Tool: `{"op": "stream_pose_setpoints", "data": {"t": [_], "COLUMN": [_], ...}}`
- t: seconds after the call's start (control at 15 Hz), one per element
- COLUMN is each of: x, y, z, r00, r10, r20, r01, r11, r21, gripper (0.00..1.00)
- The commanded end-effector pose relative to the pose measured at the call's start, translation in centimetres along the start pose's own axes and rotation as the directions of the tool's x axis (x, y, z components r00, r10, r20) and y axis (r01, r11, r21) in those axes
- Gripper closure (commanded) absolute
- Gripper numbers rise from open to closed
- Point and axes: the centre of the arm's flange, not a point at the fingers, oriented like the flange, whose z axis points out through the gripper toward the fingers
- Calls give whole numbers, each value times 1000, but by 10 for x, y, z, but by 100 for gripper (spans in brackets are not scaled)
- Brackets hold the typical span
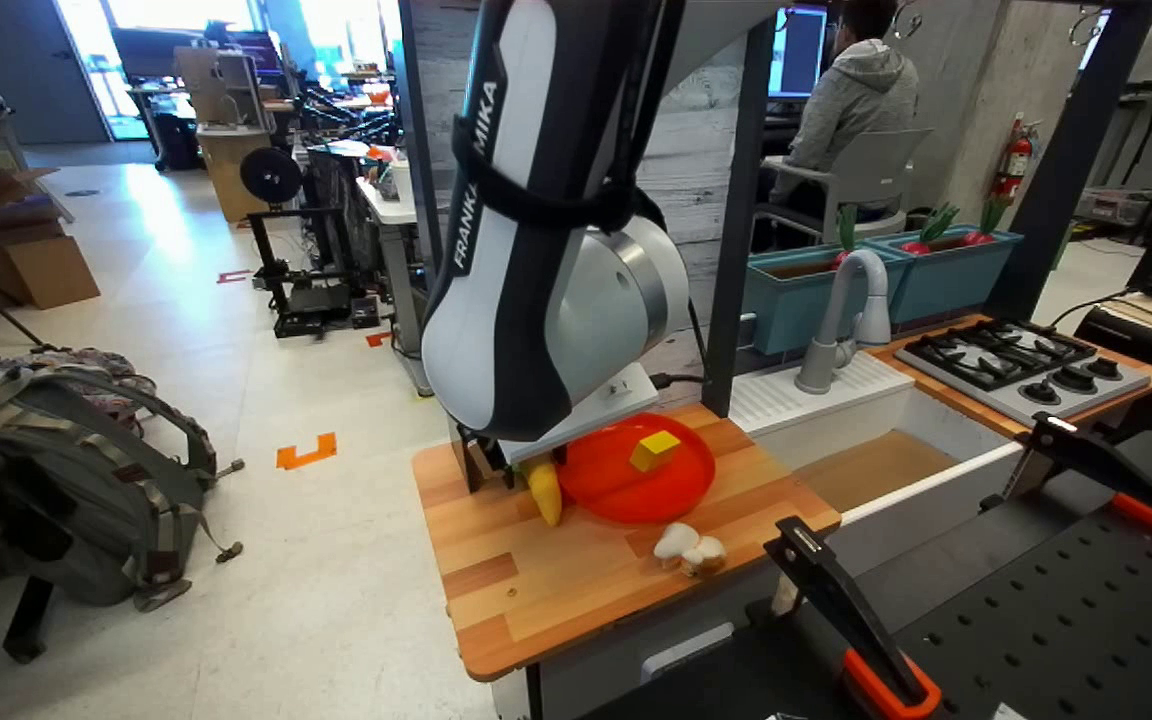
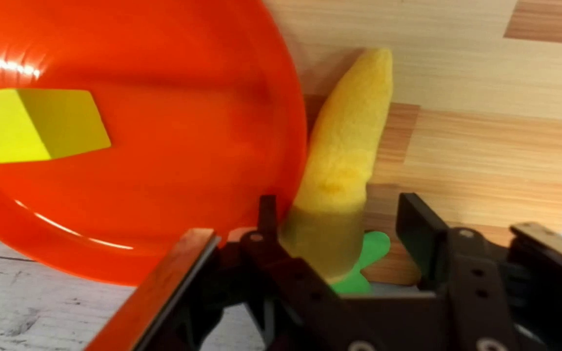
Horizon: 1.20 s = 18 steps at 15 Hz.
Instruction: Move the carrot to the right
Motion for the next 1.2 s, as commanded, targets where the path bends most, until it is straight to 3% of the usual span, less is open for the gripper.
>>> {"op": "stream_pose_setpoints", "data": {"t": [0.0,0.2,0.33,0.67,1.13], "x": [-2,-1,-1,-3,-12], "y": [-1,2,3,4,11], "z": [-3,-2,-3,-13,-63], "r00": [1000,999,999,999,1000], "r10": [-10,-11,-9,-3,28], "r20": [-28,-35,-38,-41,-2], "r01": [9,9,6,0,-28], "r11": [999,998,998,998,999], "r21": [-38,-59,-68,-69,-22], "gripper": [66,90,99,99,98]}}
